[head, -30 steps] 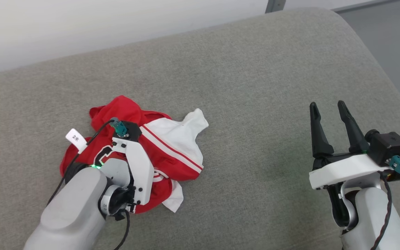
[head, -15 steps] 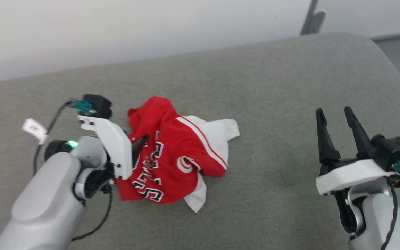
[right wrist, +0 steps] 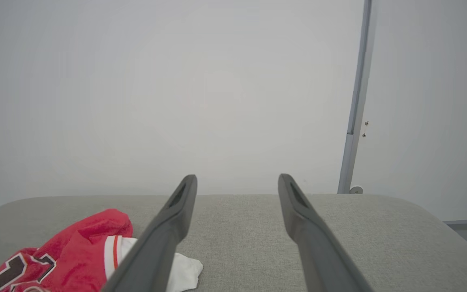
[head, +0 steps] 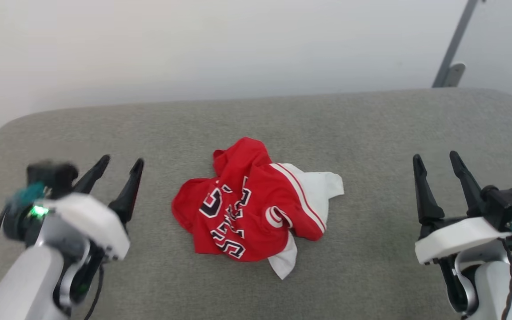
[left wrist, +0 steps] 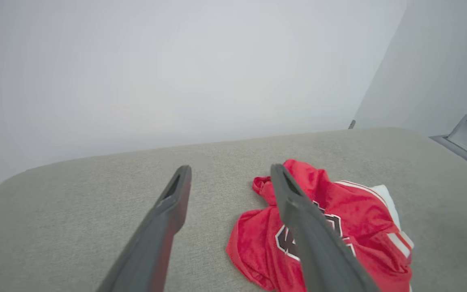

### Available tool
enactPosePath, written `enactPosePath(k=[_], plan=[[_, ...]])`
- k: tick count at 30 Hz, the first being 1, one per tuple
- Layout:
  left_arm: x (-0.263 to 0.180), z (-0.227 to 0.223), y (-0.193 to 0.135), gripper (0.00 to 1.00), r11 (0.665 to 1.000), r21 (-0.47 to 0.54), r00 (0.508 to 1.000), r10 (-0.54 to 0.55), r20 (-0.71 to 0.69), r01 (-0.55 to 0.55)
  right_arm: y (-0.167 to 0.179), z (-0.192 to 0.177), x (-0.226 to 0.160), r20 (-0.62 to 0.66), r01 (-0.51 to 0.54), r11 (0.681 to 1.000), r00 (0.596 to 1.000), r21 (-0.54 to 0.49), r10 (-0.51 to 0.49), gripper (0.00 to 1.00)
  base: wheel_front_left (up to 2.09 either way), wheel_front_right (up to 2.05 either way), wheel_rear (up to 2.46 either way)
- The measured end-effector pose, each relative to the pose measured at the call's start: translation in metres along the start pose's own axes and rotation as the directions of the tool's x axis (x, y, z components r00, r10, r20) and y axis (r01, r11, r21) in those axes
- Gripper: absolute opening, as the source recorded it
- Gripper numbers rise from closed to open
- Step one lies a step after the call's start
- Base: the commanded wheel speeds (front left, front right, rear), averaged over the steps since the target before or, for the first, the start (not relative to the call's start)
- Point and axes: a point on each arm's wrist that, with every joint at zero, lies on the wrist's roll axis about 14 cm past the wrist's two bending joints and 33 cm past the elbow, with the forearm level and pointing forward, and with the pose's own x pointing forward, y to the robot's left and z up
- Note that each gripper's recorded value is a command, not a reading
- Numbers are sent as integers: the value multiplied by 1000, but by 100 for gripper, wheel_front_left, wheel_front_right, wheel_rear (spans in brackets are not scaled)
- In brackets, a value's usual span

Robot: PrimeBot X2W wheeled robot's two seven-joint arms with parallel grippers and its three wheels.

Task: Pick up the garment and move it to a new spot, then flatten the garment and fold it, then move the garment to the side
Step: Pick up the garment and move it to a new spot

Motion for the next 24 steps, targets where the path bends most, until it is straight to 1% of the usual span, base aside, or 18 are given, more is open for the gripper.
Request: enactPosePath(k=[3, 6, 9, 12, 17, 24], plan=[[-20, 1, 11, 100, 999, 23, 997, 35, 66, -36, 3, -1, 0, -7, -17, 1000, 1000, -23, 17, 100, 0, 0, 0], [-38, 2, 24, 100, 996, 16, 988, 86, 129, -89, 8, -2, 1, -8, -28, 999, 1000, -19, 28, 100, 0, 0, 0], [-55, 3, 35, 100, 990, -12, 973, 139, 183, -139, 10, -5, 0, -17, -35, 999, 999, -20, 35, 100, 0, 0, 0], [-71, -9, 41, 100, 984, -51, 966, 180, 186, -173, 12, -9, -1, -24, -38, 999, 999, -18, 38, 100, 0, 0, 0], [-92, -25, 51, 100, 971, -70, 956, 236, 174, -227, 14, -9, 0, -22, -46, 999, 999, -17, 45, 100, 0, 0, 0], [-115, -34, 60, 100, 952, -107, 937, 303, 175, -288, 14, -14, -2, -28, -45, 999, 999, -14, 45, 100, 0, 0, 0]])
